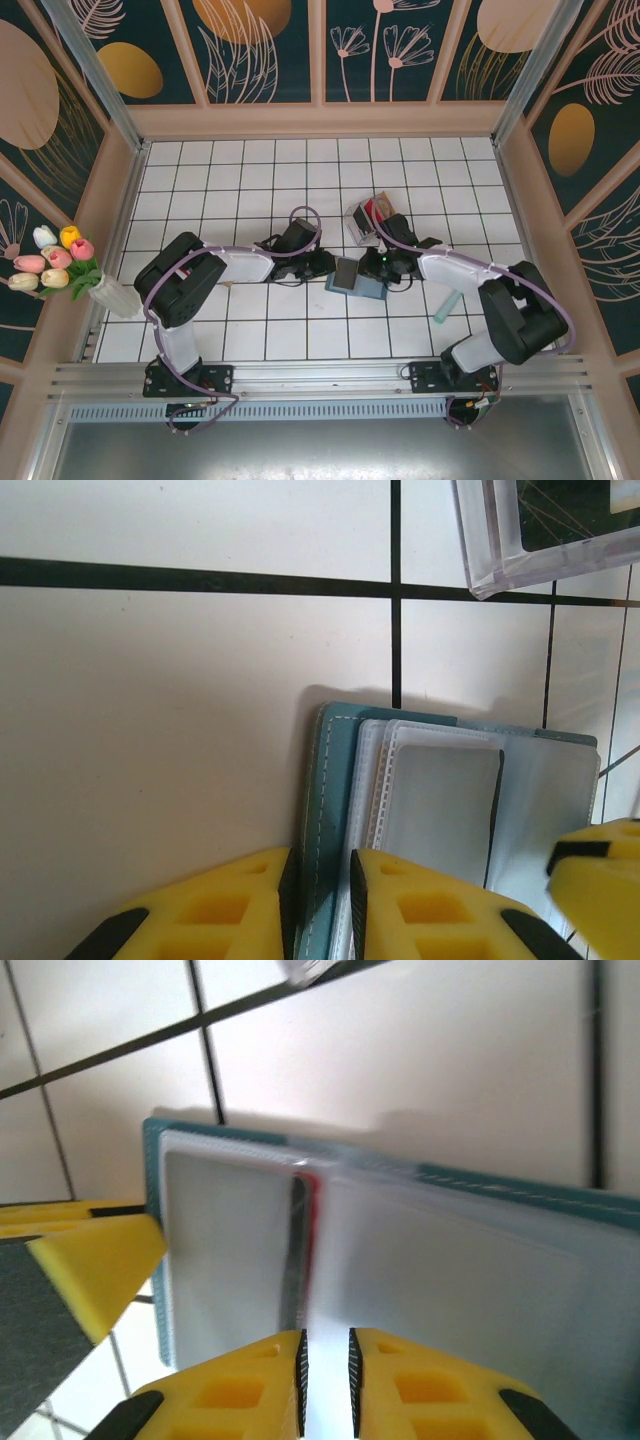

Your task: Put the credit cards into the card holder

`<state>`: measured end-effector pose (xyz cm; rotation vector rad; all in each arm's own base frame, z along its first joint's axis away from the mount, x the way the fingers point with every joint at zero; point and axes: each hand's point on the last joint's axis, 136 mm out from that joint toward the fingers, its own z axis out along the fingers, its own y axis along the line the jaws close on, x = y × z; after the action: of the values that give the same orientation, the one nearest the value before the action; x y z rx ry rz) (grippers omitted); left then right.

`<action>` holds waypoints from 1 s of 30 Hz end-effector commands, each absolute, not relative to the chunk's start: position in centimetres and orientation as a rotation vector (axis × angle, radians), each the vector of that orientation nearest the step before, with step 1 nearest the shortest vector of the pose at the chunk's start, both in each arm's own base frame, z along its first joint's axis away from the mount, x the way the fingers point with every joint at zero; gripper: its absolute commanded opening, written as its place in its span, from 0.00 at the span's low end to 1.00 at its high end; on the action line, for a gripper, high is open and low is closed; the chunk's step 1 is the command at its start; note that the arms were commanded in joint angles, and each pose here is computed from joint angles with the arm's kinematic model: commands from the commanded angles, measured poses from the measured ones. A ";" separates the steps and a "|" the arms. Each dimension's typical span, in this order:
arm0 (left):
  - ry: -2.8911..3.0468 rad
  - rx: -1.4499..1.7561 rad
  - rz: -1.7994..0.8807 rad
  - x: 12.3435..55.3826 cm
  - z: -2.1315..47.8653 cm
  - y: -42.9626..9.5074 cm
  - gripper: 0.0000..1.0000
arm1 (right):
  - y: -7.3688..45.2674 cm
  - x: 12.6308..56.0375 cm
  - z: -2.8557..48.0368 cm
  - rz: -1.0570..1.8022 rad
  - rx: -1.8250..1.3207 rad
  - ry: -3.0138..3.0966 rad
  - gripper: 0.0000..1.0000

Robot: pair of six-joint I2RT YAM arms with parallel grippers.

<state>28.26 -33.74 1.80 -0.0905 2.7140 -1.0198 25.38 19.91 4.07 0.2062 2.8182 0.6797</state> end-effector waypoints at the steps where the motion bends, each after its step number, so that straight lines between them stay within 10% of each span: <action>1: 2.756 -0.067 -0.986 27.1 0.6 -33.4 0.25 | 16.0 23.2 1.7 0.393 0.244 2.914 0.21; 13: 2.750 -0.062 -0.981 27.1 0.9 -33.3 0.25 | 14.4 24.5 2.7 0.158 0.244 2.854 0.17; 30: 2.696 0.027 -1.087 27.5 3.3 -34.9 0.49 | 12.9 24.5 5.9 0.133 0.388 2.743 0.54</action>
<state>27.74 -34.37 2.78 -0.0187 2.6946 -1.0629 25.25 14.17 6.85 0.3381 2.7044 0.2363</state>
